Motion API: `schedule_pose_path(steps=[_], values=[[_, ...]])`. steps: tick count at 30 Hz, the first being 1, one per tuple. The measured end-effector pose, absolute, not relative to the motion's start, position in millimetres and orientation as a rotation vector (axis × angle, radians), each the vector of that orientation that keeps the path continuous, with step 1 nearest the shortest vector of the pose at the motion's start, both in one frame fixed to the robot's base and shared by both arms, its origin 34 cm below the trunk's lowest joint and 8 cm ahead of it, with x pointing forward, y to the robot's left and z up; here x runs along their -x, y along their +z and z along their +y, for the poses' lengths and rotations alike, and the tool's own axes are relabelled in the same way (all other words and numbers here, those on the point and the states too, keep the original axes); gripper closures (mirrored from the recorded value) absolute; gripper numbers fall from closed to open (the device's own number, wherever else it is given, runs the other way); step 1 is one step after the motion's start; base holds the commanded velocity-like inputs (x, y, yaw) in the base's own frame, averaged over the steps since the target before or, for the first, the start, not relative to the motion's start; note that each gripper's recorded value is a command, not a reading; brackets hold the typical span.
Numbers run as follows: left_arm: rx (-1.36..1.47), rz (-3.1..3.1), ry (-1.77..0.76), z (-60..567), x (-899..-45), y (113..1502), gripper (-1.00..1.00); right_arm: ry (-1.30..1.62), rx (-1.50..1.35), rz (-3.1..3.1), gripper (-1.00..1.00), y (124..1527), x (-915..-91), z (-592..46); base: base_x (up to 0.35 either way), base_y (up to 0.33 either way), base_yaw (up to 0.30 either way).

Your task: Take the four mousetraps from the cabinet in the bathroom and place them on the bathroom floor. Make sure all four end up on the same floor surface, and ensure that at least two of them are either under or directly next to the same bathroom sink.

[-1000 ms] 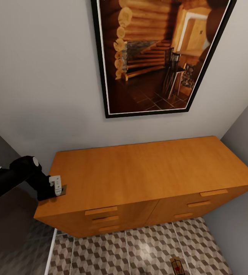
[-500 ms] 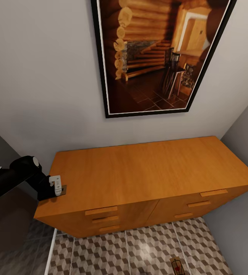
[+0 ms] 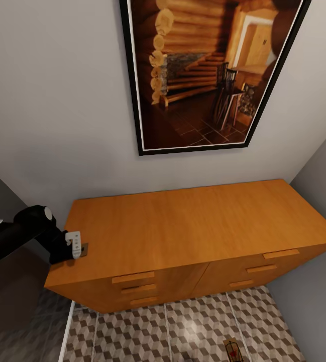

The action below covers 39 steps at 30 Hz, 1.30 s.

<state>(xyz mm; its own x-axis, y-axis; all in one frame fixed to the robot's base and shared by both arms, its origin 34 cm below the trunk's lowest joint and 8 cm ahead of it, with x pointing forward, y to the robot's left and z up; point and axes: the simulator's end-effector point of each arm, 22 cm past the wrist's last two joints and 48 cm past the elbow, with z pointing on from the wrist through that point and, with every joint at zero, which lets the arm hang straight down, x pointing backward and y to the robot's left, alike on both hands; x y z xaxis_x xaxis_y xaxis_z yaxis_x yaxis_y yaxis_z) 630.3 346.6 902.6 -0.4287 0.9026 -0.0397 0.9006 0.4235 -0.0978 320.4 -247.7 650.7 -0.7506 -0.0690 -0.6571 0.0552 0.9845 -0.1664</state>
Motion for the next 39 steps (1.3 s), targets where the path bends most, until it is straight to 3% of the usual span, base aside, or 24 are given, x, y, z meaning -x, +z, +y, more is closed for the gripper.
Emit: schedule_pose_path(steps=[17,39], values=[[1.771,-2.687,0.207,315,-646,931,1.0,-0.228,0.009,2.41,1.0,651,-320,-248,0.0,0.0,0.0],[1.684,-2.866,0.201,308,-673,969,1.0,-0.228,0.011,2.408,1.0,651,-321,-249,0.0,0.0,0.0]])
